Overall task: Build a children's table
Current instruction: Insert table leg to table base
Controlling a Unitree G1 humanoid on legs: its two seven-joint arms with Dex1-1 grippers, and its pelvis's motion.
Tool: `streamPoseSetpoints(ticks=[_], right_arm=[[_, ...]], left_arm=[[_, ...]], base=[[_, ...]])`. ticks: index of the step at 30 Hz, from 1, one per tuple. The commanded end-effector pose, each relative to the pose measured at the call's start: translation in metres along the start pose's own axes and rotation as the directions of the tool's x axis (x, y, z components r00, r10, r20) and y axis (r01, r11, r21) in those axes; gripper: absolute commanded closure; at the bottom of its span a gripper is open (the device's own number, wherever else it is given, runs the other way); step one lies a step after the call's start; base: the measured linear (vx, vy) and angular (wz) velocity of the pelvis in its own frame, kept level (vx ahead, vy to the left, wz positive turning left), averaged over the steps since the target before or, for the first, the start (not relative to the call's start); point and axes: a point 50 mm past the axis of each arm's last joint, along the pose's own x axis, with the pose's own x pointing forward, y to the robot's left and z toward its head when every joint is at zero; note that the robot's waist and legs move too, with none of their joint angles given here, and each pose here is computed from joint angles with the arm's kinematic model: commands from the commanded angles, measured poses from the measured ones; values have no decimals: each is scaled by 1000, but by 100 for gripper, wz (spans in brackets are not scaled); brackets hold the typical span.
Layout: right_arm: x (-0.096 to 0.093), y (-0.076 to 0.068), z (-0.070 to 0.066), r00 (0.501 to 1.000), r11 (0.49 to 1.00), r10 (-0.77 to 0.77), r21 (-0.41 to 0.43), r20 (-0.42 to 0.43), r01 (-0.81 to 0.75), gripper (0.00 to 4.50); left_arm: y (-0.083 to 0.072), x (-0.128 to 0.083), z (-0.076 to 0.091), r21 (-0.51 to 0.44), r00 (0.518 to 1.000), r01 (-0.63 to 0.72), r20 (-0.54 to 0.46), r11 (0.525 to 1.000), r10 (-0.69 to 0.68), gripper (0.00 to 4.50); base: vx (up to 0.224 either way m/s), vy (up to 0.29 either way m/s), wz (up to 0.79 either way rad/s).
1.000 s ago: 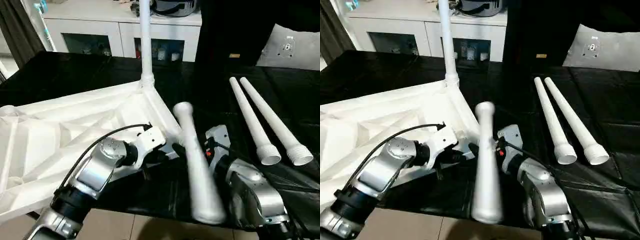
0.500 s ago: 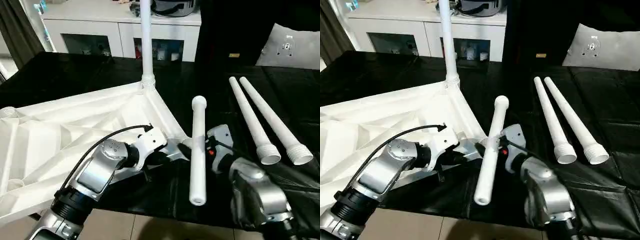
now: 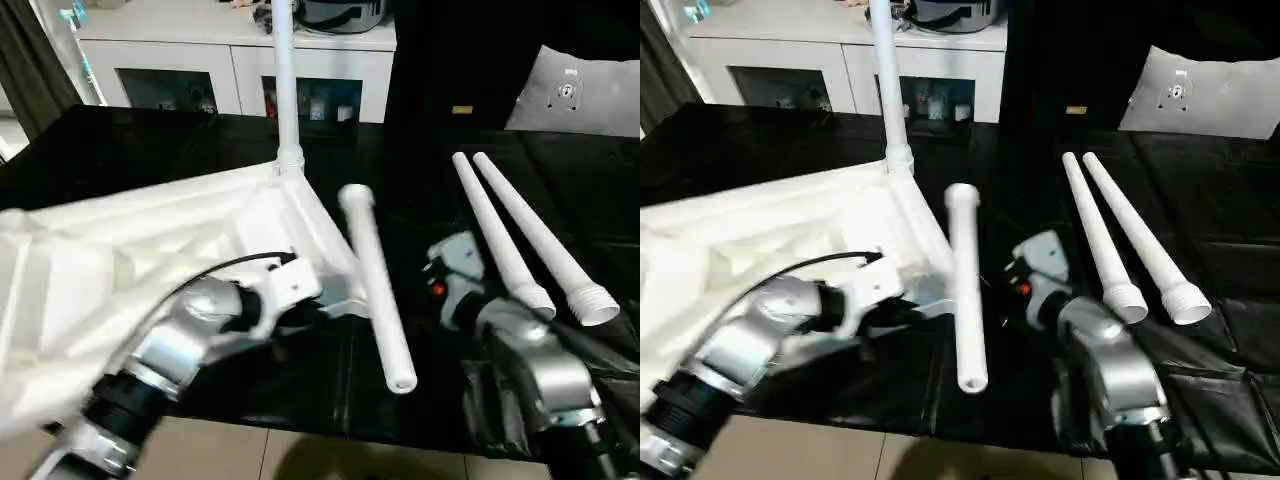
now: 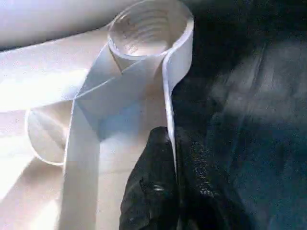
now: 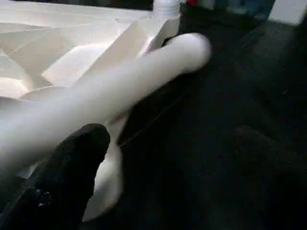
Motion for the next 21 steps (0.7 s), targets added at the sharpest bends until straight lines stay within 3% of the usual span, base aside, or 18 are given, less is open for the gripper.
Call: streamPoseSetpoints(ticks=[1,8,15,18,19,21], right_arm=[[1,-2,-2,1000,1000,-10,8,-12,10,5],[1,1,-8,999,1000,-26,9,-41,27,5],[-4,-4,-11,997,998,-58,25,-56,60,5],[-6,-7,-10,996,992,-76,92,-46,80,5],[-6,-8,-9,996,990,-79,116,-45,83,0],[-7,-9,-11,995,979,-79,183,-67,90,0]], left_arm=[[8,-5,7,91,1000,-10,0,996,10,450],[28,-17,-1,111,999,-39,-24,993,41,450],[33,-16,-1,135,998,-67,-9,989,68,450],[35,-17,-1,111,999,-51,8,993,50,450],[35,-18,-1,109,999,-43,10,993,42,406],[36,-22,-1,106,1000,-27,16,994,25,406]], base=[[0,0,0],[0,0,0],[0,0,0],[0,0,0],[0,0,0],[0,0,0]])
